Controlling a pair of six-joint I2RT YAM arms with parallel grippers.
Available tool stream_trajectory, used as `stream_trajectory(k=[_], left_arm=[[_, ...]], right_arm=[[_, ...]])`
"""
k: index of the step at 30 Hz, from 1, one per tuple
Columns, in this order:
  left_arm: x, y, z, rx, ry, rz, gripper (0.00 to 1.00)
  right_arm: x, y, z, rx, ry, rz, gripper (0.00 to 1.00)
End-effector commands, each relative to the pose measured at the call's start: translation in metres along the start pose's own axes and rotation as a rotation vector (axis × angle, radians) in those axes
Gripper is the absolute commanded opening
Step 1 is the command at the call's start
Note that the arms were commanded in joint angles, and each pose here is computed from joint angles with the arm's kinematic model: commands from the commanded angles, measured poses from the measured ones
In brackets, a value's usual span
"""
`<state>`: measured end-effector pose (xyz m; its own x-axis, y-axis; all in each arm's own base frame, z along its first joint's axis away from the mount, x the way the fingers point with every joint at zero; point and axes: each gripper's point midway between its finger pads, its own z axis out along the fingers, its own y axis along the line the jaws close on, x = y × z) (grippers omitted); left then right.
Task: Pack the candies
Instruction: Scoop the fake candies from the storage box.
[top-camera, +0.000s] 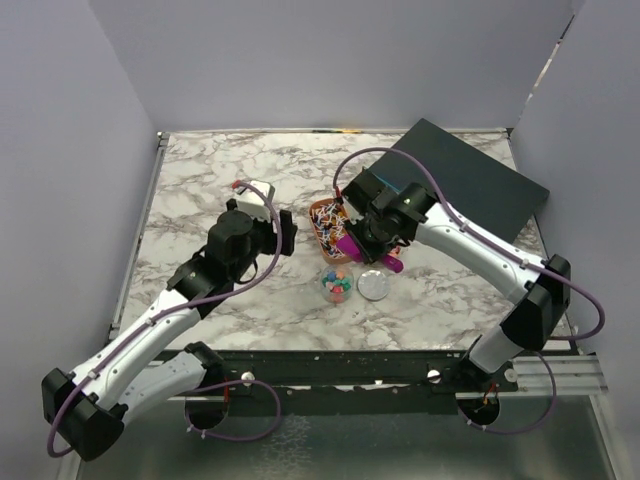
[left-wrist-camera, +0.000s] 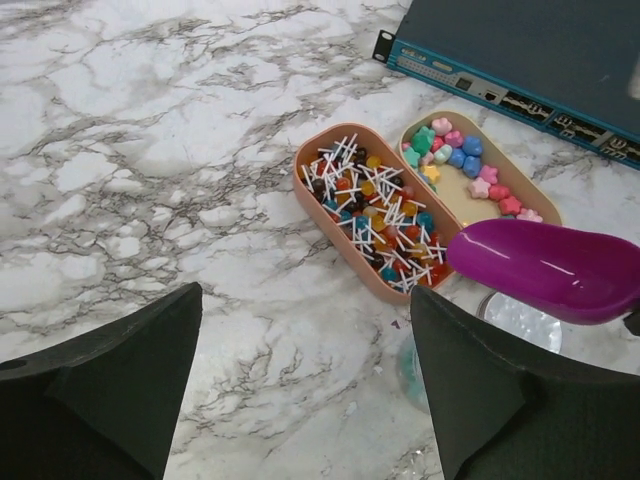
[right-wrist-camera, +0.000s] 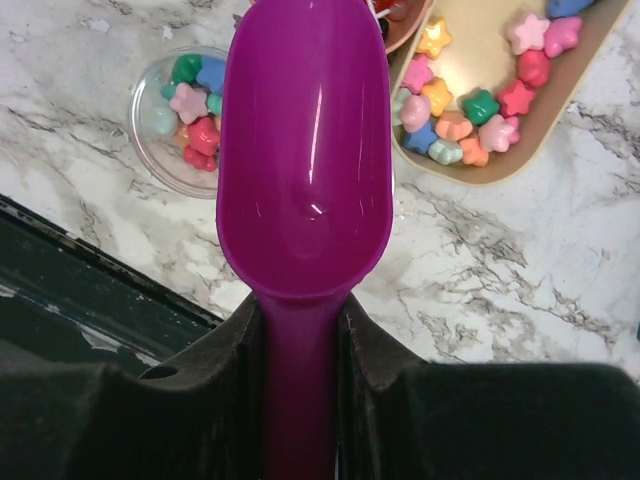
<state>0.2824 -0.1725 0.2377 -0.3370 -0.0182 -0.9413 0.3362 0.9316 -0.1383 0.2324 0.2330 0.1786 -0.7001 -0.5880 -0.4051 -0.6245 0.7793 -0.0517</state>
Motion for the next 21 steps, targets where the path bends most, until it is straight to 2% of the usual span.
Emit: stream_trajectory(k=[1, 3, 4, 21], left_arm=[[0.002, -0.004, -0.013, 0.063, -0.017, 0.077, 0.89], [0.0, -0.004, -0.018, 0.075, -0.03, 0.09, 0.98], [0.002, -0.003, -0.02, 0.076, -0.034, 0.096, 0.99], [-0.009, 0.001, -0.042, 0.081, -0.122, 0.056, 0.99]], right_arm=[[0.004, 0.01, 0.001, -0.072, 0.101, 0.019, 0.01], [0.002, 0.01, 0.004, -0.075, 0.128, 0.037, 0.01], [0.001, 0.011, 0.005, -0.087, 0.14, 0.048, 0.01], [-0.01, 0.0, 0.032, -0.092, 0.271, 0.143, 0.01]])
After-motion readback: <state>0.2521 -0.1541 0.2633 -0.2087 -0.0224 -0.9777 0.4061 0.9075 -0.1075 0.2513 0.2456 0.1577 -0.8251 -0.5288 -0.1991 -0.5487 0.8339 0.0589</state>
